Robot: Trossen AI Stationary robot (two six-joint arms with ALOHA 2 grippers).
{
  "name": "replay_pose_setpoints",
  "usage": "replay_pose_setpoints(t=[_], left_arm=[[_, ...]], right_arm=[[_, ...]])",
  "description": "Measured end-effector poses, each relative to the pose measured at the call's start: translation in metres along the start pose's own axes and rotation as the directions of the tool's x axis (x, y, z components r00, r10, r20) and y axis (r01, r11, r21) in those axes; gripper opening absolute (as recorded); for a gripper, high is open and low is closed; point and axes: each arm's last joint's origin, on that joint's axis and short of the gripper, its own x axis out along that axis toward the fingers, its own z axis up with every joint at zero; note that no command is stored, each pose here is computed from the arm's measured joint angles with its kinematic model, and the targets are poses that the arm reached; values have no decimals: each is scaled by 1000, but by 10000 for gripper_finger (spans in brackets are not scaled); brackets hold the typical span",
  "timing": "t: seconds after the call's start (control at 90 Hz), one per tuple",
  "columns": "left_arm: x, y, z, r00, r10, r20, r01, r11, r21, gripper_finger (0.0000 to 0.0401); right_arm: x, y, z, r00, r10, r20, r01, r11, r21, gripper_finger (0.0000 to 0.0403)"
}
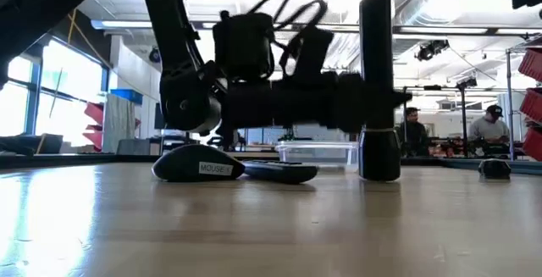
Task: Insert battery
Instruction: Insert the black battery into the flashlight
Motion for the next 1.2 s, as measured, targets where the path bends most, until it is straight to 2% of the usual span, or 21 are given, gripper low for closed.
replay_pose_setpoints(t=[0.178,0.611,0.856,1.056,1.2], left_arm=[[0,0,0,1000,0,0,0,1000,-16,151],[0,2,-1,1000,13,-5,-13,999,-29,151],[0,5,-1,999,43,-12,-44,997,-66,152],[0,6,-2,999,52,-15,-53,995,-79,152],[0,7,-2,998,60,-16,-61,995,-77,152]], right_arm=[[1,-4,-2,999,43,6,-42,999,-7,4],[1,-9,-11,996,-5,-88,5,1000,-4,4],[0,-10,-14,988,-79,-134,81,997,10,5],[0,-12,-15,977,-144,-159,149,988,25,28],[0,-12,-16,973,-153,-171,160,987,29,36]])
